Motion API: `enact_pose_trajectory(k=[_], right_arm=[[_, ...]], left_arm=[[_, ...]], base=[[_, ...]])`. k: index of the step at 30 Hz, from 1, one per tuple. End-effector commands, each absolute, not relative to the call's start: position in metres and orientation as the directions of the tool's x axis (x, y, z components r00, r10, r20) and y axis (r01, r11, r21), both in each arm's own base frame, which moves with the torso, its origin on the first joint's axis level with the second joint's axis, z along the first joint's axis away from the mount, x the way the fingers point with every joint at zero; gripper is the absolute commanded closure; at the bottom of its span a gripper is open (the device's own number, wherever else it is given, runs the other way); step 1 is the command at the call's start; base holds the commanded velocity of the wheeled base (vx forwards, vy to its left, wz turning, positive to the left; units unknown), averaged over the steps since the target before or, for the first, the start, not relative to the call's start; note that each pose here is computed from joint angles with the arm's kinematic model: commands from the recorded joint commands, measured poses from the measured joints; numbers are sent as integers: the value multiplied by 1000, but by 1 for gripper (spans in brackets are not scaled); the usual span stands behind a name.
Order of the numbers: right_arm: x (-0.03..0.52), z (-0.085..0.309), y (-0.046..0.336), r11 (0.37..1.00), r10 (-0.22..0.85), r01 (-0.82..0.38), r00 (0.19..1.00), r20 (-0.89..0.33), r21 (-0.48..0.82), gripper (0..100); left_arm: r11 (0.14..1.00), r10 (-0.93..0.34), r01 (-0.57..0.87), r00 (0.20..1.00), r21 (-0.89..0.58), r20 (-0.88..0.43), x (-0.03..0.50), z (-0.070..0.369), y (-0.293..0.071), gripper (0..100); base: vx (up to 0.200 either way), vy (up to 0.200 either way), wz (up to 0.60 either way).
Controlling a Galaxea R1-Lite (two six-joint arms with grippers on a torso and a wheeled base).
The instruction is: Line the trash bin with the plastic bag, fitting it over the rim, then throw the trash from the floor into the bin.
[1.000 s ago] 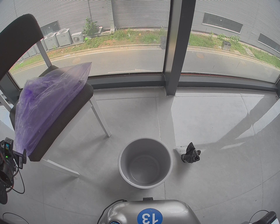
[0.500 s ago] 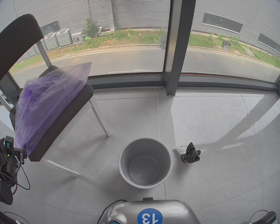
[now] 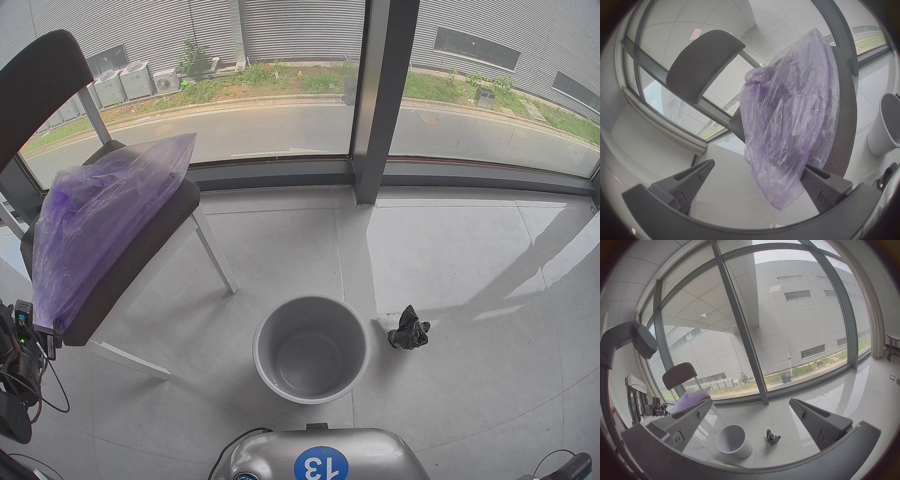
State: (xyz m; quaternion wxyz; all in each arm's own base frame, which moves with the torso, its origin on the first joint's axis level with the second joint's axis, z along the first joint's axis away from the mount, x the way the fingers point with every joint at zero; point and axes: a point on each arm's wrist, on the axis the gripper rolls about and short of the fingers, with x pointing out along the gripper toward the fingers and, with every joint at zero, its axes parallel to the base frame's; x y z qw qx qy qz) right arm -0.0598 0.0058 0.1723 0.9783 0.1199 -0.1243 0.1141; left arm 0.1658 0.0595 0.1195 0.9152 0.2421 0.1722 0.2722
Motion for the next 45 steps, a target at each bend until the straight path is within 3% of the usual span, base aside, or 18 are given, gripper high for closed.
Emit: enact_pose_trajectory(k=[1, 18, 19, 31, 36, 40, 45], right_arm=[[-60, 172, 6, 945, 196, -256, 942, 272, 205, 0], [-64, 170, 6, 941, 211, -275, 932, 296, 197, 0], [-64, 171, 6, 941, 211, -276, 931, 297, 196, 0], [-61, 166, 6, 937, 226, -284, 936, 269, 204, 0], [-59, 172, 6, 930, 261, -313, 931, 256, 190, 0], [-29, 222, 7, 936, 320, -339, 932, 170, 99, 0], [6, 262, 7, 941, 325, -337, 926, 190, 29, 0]], left_arm=[[733, 583, -420, 793, 535, -178, 167, 120, 60, 0], [736, 586, -430, 791, 523, -175, 173, 115, 63, 0], [738, 583, -427, 793, 523, -175, 173, 115, 62, 100], [740, 581, -421, 794, 524, -182, 166, 113, 59, 100], [729, 580, -455, 807, 512, -109, 164, 124, 59, 100], [728, 537, -491, 842, 478, 47, 157, 151, 48, 100], [764, 465, -468, 877, 444, 125, 155, 172, 34, 100]], base=[[0, 0, 0], [0, 0, 0], [0, 0, 0], [0, 0, 0], [0, 0, 0], [0, 0, 0], [0, 0, 0]])
